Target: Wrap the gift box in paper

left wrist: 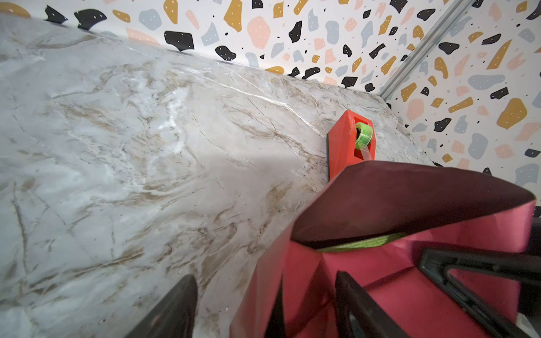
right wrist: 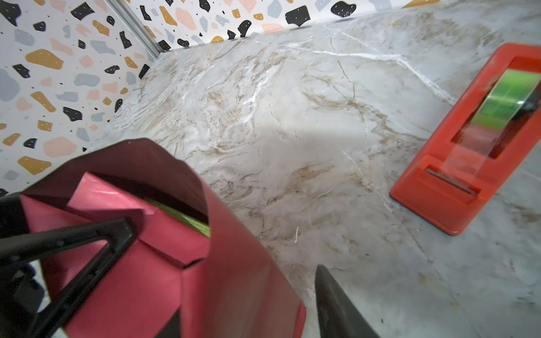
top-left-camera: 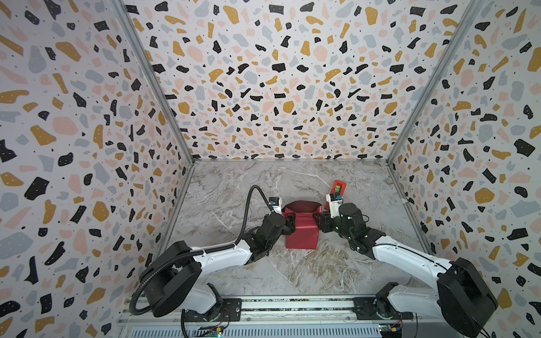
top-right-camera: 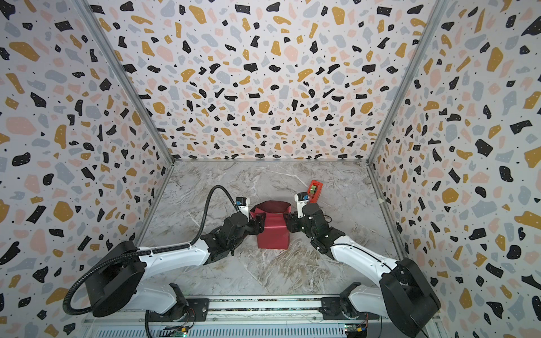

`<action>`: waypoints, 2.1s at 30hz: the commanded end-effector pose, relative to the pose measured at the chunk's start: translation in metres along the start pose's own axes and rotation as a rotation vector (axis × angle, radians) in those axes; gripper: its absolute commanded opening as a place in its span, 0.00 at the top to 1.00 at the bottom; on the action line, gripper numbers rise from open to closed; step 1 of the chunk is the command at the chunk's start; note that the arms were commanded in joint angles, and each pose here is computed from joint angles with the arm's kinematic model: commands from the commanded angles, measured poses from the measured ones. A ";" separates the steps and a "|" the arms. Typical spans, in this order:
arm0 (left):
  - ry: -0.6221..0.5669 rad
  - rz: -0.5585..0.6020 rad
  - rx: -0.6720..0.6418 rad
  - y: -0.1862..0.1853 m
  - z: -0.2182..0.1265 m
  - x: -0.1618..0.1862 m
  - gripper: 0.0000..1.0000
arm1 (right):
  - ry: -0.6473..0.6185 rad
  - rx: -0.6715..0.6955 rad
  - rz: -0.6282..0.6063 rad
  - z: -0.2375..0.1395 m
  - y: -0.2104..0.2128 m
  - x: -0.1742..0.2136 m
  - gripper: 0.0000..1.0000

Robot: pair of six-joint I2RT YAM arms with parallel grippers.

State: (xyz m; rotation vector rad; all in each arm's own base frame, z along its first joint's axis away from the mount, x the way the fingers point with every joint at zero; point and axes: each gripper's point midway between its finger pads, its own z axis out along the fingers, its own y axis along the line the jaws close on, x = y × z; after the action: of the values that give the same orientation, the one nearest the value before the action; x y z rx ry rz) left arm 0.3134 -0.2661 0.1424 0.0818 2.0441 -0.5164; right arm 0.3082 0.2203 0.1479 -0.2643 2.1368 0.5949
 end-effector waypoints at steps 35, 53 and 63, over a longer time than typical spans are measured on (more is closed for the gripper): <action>-0.012 0.184 -0.097 -0.007 0.023 -0.025 0.81 | 0.066 0.147 -0.108 0.005 -0.005 -0.003 0.69; -0.003 0.160 -0.076 -0.012 0.026 -0.019 1.00 | 0.067 0.184 -0.072 0.012 -0.004 -0.020 0.72; -0.005 0.130 -0.076 -0.014 0.026 -0.017 1.00 | 0.069 0.189 -0.053 0.014 0.000 -0.015 0.91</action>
State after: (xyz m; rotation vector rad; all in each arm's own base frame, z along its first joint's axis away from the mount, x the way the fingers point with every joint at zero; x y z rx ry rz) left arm 0.3389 -0.2817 0.1538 0.1712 2.0287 -0.3568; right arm 0.3269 0.2297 0.1495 -0.2613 2.2250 0.3766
